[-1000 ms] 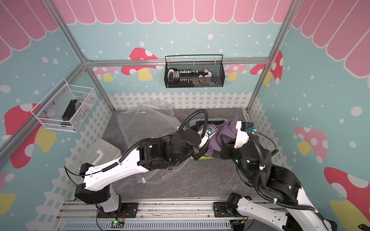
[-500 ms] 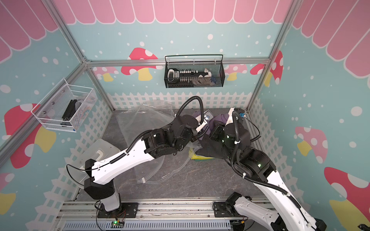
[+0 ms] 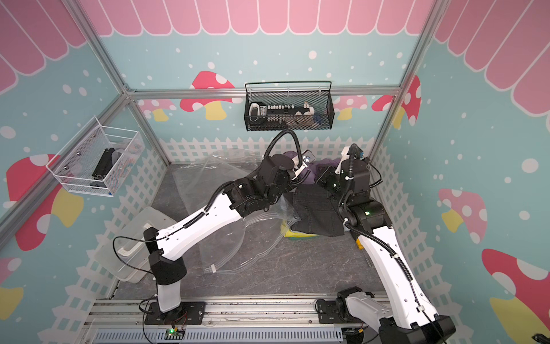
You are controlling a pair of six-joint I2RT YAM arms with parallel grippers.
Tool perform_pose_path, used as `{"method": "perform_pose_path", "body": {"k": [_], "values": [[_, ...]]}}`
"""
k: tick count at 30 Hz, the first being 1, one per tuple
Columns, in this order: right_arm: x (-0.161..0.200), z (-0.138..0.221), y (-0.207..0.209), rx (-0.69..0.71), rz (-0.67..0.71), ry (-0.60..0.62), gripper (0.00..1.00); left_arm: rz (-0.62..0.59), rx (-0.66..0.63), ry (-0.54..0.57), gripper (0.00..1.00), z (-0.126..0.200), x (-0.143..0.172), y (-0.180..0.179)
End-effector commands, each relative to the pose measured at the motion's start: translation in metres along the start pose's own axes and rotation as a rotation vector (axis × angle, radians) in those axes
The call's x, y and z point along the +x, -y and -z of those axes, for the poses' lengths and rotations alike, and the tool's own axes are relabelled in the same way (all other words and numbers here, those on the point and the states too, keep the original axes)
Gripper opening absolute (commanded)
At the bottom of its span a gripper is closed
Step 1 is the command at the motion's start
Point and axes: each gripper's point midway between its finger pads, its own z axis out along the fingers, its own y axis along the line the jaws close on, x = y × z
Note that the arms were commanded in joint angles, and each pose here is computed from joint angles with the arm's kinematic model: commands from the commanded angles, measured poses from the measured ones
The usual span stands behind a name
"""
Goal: Take the trousers out of the vacuum bag
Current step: Place the trousers at the center of the board.
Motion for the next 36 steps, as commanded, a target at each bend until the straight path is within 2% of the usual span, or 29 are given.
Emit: {"method": "perform_pose_path", "body": {"k": [1, 9, 17, 29, 36], "values": [[-0.018, -0.005, -0.012, -0.106, 0.013, 0.029, 0.0, 0.037, -0.085, 0.073, 0.0, -0.005, -0.023, -0.035], [-0.031, -0.034, 0.027, -0.113, -0.019, 0.009, 0.0, 0.039, -0.111, 0.055, 0.0, -0.032, -0.018, -0.039], [-0.004, -0.04, 0.067, -0.084, -0.05, -0.032, 0.0, 0.024, -0.099, 0.017, 0.0, -0.044, -0.003, -0.026], [0.032, -0.022, 0.103, -0.051, -0.07, -0.059, 0.0, 0.021, 0.077, -0.033, 0.0, -0.025, 0.041, 0.015], [0.046, -0.013, 0.12, -0.027, -0.081, -0.071, 0.0, -0.059, 0.144, -0.065, 0.08, -0.006, 0.065, 0.04]]}}
